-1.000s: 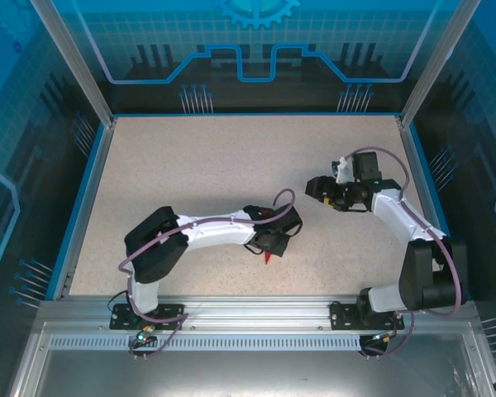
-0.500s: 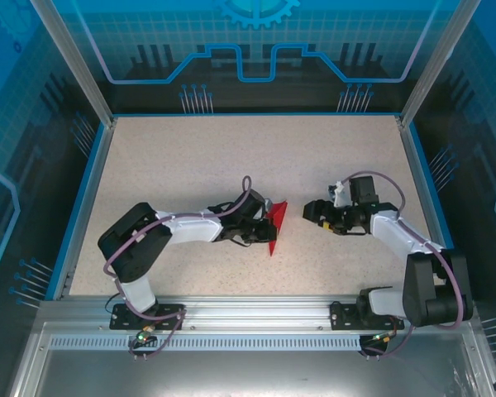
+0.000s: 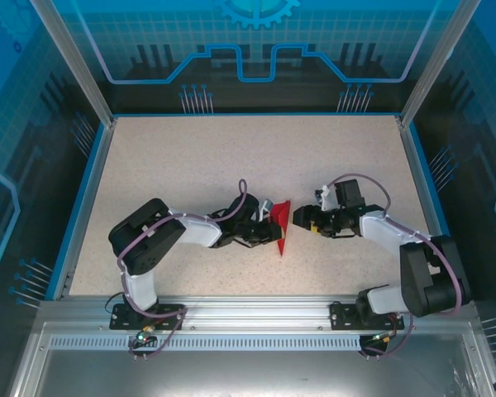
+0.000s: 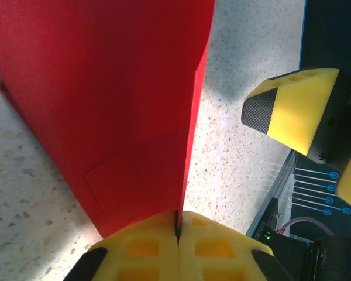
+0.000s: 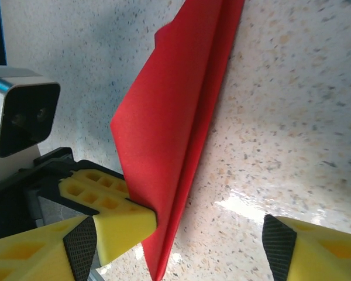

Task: Fold a paper plane with a square sheet of paper (fold left side to right side)

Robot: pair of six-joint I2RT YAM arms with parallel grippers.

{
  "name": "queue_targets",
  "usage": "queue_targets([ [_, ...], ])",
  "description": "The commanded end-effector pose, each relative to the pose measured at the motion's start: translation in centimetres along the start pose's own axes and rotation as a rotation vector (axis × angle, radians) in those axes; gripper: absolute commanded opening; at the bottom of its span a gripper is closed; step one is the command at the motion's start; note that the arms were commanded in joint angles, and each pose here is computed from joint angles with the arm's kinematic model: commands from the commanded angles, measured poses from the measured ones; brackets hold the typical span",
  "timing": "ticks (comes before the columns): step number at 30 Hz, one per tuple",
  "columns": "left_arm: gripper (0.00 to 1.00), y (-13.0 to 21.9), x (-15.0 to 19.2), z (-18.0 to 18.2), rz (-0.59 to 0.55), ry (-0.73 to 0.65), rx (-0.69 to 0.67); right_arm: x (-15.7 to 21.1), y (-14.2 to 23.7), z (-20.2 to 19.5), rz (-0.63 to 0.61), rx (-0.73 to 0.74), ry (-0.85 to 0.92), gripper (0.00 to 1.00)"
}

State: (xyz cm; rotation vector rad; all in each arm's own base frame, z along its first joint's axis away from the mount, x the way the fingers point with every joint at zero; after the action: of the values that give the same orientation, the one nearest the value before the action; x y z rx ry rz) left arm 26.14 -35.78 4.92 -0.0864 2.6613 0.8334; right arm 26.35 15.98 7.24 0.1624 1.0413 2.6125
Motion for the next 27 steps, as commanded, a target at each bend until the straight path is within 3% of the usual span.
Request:
queue_targets([
  [1, 0.05, -0.1, -0.2, 0.2, -0.021, 0.03, 0.044, 0.3, -1.1, 0.4, 0.016, 0.004, 0.01, 0.76],
  [20, 0.04, 0.2, 0.1, 2.0, -0.061, 0.109, 0.108, -0.5, -4.7, 0.8, 0.006, 0.009, -0.059, 0.57],
  [27, 0.04, 0.3, 0.4, 2.3, -0.063, 0.112, 0.102, -1.0, -5.7, 1.1, 0.001, 0.03, -0.057, 0.56],
])
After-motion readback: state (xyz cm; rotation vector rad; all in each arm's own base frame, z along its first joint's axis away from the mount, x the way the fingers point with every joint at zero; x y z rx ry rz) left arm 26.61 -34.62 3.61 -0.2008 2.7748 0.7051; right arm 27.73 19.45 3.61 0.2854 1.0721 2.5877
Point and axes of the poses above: each hand's point on the last joint's axis, 136 mm out from that joint toward the fingers, its own y axis back along the fingers, its own z axis along the line the jaws close on, x = y × z, the point moved 1 cm from there along y, back along the fingers, and after that the axes turned 15 degrees about -y, right-handed, at the moved point
